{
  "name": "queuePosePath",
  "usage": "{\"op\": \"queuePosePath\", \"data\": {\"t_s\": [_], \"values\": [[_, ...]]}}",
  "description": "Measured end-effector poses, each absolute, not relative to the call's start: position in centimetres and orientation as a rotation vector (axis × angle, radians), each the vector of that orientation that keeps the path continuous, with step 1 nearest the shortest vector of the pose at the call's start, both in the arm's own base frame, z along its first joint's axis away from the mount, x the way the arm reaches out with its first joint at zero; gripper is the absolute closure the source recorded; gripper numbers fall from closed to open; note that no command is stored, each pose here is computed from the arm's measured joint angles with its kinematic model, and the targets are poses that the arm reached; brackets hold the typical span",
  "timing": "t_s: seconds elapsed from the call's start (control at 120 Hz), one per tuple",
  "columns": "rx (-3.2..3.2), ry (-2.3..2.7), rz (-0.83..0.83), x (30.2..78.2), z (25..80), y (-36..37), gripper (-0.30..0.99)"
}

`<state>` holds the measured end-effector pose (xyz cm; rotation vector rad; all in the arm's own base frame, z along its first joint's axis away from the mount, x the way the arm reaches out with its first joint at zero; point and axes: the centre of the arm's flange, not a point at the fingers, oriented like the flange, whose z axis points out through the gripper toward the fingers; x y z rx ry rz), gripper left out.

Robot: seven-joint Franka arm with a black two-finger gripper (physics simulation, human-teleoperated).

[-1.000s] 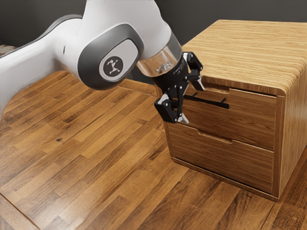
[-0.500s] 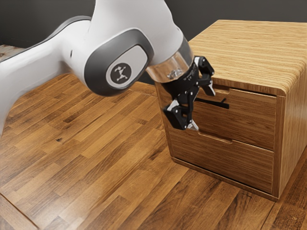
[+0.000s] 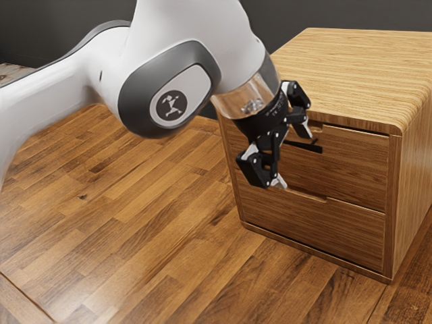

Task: Pull the drawer handle with one arm to open the drawer

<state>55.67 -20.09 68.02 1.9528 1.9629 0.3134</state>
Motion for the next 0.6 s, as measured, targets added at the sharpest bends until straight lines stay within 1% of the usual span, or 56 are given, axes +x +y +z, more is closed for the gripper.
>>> {"op": "queuePosePath", "data": {"t_s": [0.6], "values": [[1.863, 2.064, 0.334, 57.6, 67.6, -15.2, 0.00]]}}
